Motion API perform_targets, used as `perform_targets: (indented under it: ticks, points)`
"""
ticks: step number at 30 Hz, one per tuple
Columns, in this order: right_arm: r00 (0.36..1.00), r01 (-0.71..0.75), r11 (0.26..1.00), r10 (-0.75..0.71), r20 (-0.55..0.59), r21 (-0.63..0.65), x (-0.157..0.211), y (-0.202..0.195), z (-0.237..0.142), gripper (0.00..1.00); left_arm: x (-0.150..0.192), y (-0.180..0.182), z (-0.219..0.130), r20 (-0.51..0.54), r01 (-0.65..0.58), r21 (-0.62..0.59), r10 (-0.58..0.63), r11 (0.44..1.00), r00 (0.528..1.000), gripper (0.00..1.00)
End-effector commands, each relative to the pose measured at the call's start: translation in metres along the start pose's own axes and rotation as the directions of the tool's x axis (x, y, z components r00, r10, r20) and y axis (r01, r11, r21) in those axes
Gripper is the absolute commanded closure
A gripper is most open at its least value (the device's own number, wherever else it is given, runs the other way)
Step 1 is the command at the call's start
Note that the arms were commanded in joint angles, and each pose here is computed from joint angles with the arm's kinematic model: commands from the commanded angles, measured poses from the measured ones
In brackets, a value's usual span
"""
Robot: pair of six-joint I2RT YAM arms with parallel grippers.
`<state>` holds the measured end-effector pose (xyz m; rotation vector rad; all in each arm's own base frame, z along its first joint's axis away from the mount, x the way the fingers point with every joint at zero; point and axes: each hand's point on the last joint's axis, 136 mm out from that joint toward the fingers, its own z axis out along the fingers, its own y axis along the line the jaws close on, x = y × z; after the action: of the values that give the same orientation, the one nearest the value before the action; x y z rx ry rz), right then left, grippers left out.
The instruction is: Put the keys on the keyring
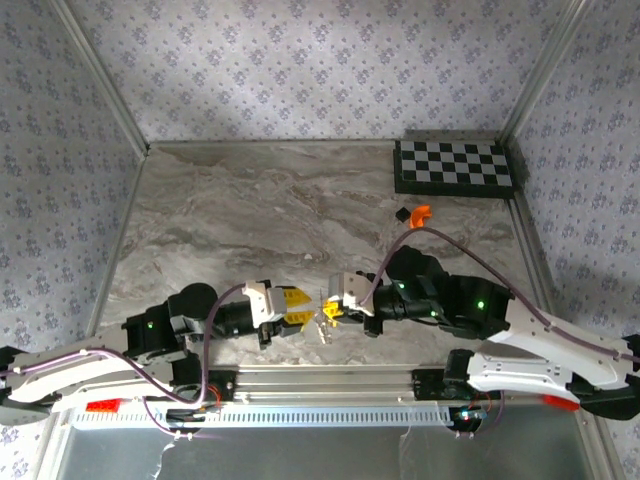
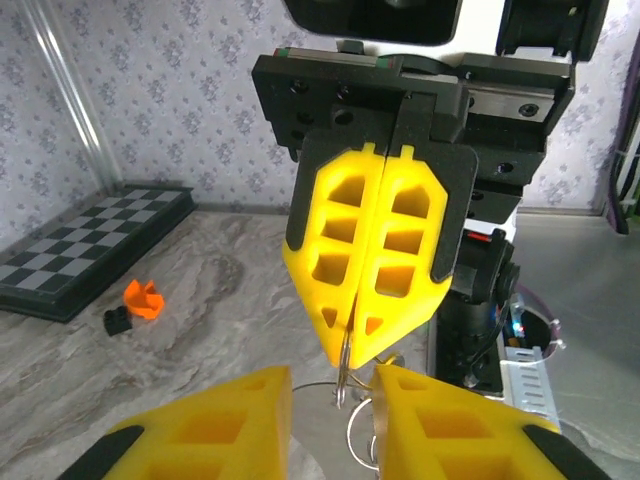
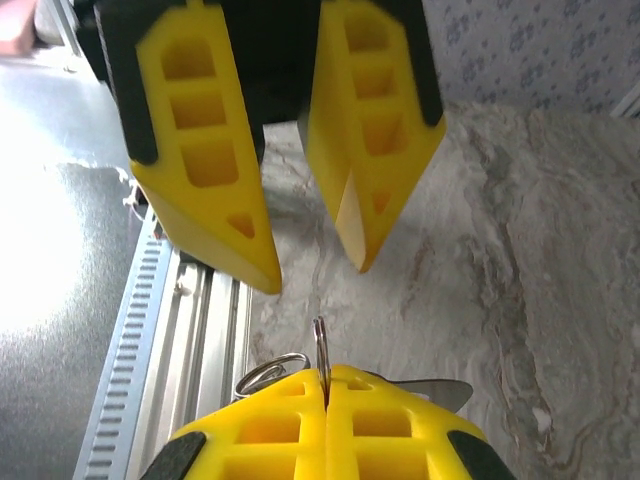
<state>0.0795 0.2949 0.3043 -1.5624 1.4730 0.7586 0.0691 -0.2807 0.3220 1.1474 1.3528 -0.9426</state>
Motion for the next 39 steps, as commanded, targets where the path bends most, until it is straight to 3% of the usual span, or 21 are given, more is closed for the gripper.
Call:
perform_targets:
  ticks: [1, 19, 34, 39]
  points:
    - [0.996, 0.023, 1.000, -0.022, -0.084, 0.000, 0.008, -0.002, -0.004, 1.00, -0.006, 0.006, -0.002, -0.015, -0.030, -0.030, 0.030, 0.999, 0.999, 0.72]
    - [0.992, 0.026, 1.000, -0.027, -0.123, -0.002, -0.001, -0.008, -0.001, 1.00, 0.007, 0.000, 0.012, -0.070, -0.030, 0.006, 0.030, 1.000, 0.997, 0.70]
    - [0.989, 0.035, 0.999, -0.039, -0.144, -0.033, 0.002, -0.002, 0.008, 1.00, 0.010, 0.000, 0.019, -0.077, -0.032, 0.008, 0.033, 0.999, 0.997, 1.00]
    - [0.993, 0.022, 0.999, -0.026, -0.117, -0.037, -0.002, 0.000, 0.004, 0.98, 0.004, -0.002, 0.017, -0.036, -0.022, 0.015, 0.022, 1.000, 0.999, 1.00]
